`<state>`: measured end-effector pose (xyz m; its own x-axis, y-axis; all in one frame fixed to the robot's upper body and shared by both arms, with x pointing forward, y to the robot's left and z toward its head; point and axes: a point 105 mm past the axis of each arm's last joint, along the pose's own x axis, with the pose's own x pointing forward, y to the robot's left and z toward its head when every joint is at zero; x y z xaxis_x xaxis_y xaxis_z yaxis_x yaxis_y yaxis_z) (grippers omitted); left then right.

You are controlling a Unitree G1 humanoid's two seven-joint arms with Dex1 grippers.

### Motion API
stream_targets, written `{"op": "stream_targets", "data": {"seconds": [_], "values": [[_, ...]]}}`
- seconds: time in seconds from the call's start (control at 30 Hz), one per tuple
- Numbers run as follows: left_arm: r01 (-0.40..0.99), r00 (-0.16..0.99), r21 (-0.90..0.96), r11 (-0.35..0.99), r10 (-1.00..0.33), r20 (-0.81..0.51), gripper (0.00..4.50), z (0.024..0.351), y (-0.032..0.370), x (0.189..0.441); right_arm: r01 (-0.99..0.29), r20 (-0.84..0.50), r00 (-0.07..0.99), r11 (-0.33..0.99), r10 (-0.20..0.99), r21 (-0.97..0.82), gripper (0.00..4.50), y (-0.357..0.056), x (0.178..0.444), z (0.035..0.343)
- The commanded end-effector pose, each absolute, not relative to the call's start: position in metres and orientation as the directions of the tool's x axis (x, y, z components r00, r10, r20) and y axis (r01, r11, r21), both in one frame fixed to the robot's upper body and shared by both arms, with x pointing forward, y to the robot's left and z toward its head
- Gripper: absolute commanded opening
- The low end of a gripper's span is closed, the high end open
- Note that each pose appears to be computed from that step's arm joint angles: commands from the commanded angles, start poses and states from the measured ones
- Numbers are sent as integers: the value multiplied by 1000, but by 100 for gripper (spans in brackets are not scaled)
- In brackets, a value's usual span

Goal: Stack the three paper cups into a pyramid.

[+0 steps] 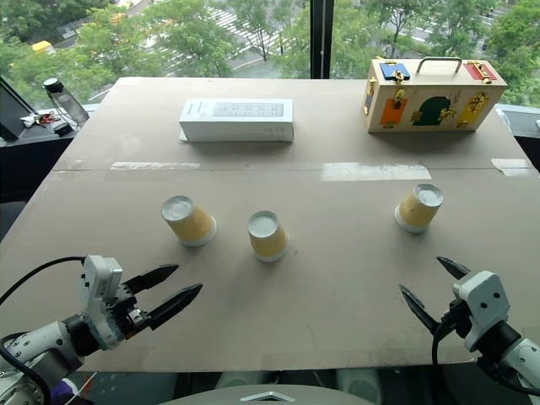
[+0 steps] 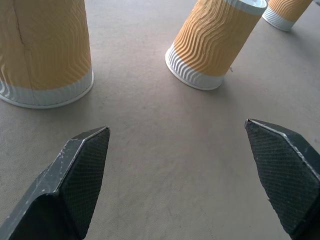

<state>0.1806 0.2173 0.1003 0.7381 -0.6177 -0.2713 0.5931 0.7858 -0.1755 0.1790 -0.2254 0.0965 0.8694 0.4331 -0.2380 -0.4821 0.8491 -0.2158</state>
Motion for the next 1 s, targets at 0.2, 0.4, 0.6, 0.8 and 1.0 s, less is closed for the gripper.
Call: {"op": "stream_targets", "data": {"seconds": [0.2, 0.4, 0.6, 0.8, 1.0], "values": [[712, 670, -121, 692, -720, -182, 444, 116, 196, 202, -512, -78, 858, 833, 508, -207, 450, -189, 202, 122], [742, 643, -93, 663, -745, -180, 444, 121, 190, 213, -519, -62, 853, 829, 518, -209, 450, -185, 206, 125], [779, 611, -42, 626, -772, -174, 444, 128, 180, 226, -631, -61, 773, 755, 631, -180, 450, -171, 200, 132], [818, 565, 3, 575, -803, -190, 444, 131, 161, 243, -738, -70, 670, 651, 739, -179, 450, -162, 189, 140], [846, 528, 38, 532, -826, -200, 444, 130, 145, 252, -750, -74, 655, 635, 752, -187, 450, -161, 183, 140]]}}
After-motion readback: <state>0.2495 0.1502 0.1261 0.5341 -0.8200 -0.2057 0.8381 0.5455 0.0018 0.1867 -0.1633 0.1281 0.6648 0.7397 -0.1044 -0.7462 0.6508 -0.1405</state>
